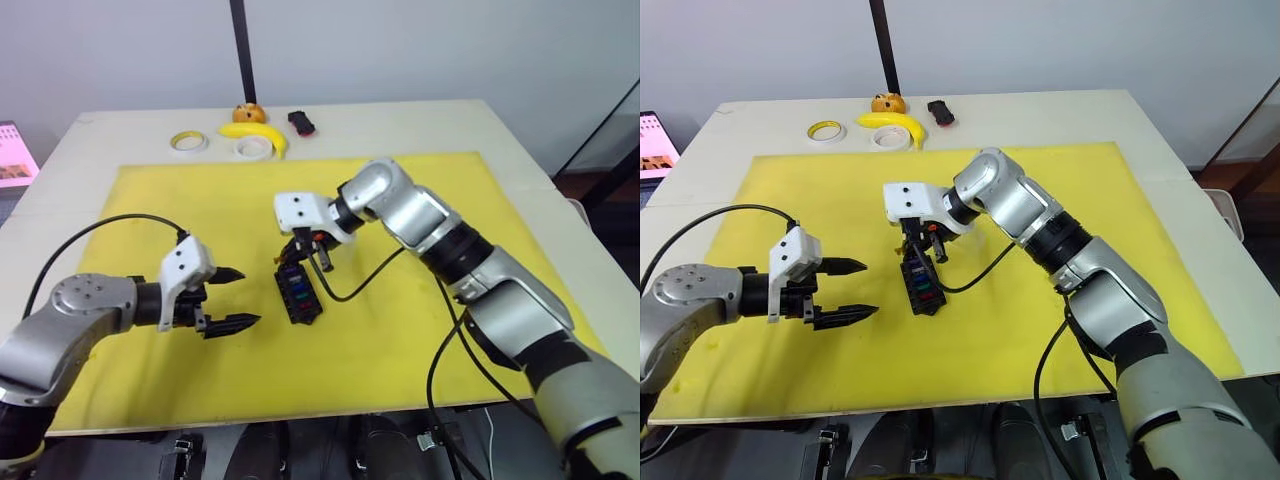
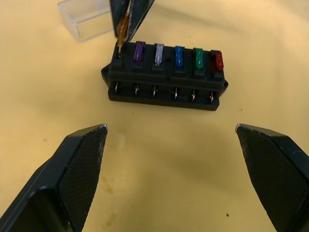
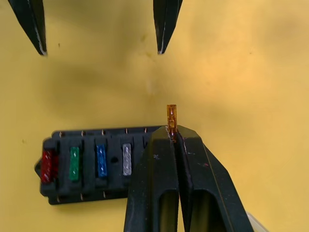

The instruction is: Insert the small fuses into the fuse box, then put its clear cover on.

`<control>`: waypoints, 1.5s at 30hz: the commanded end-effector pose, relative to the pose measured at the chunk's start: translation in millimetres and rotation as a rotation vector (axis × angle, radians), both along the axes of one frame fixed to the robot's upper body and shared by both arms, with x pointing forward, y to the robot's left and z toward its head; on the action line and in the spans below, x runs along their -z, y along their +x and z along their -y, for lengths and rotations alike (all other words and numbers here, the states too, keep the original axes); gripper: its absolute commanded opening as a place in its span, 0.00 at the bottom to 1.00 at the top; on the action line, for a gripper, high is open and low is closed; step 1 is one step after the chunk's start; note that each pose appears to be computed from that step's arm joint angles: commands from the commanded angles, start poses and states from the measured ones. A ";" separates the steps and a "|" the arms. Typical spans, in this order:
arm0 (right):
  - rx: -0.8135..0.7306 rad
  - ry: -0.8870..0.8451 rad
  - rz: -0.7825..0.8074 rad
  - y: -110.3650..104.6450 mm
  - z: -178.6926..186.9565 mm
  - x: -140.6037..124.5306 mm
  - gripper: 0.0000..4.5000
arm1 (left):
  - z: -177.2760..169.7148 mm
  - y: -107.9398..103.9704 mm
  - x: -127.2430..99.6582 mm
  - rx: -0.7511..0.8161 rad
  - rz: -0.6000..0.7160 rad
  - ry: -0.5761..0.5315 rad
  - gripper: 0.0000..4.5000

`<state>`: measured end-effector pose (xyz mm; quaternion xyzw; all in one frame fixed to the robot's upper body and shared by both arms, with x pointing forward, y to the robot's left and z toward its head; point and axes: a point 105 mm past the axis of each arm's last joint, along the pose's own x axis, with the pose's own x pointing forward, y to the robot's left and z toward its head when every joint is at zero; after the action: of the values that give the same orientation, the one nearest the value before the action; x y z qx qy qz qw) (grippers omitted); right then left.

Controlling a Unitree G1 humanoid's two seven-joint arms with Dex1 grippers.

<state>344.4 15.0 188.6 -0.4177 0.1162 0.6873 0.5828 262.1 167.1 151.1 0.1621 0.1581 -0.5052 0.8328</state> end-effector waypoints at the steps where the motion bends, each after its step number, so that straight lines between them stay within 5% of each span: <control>1: -0.036 0.008 0.049 1.6 -3.3 -14.2 0.00 | 2.8 0.6 -9.3 0.004 0.054 -0.003 0.99; 45: -0.073 -0.072 0.082 6.2 -1.8 12.2 0.00 | 0.5 9.6 -8.7 -0.004 0.099 0.034 0.99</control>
<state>355.0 13.3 173.0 -0.4656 0.1146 0.6793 0.5555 270.9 167.7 149.4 0.1851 0.1488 -0.4923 0.8374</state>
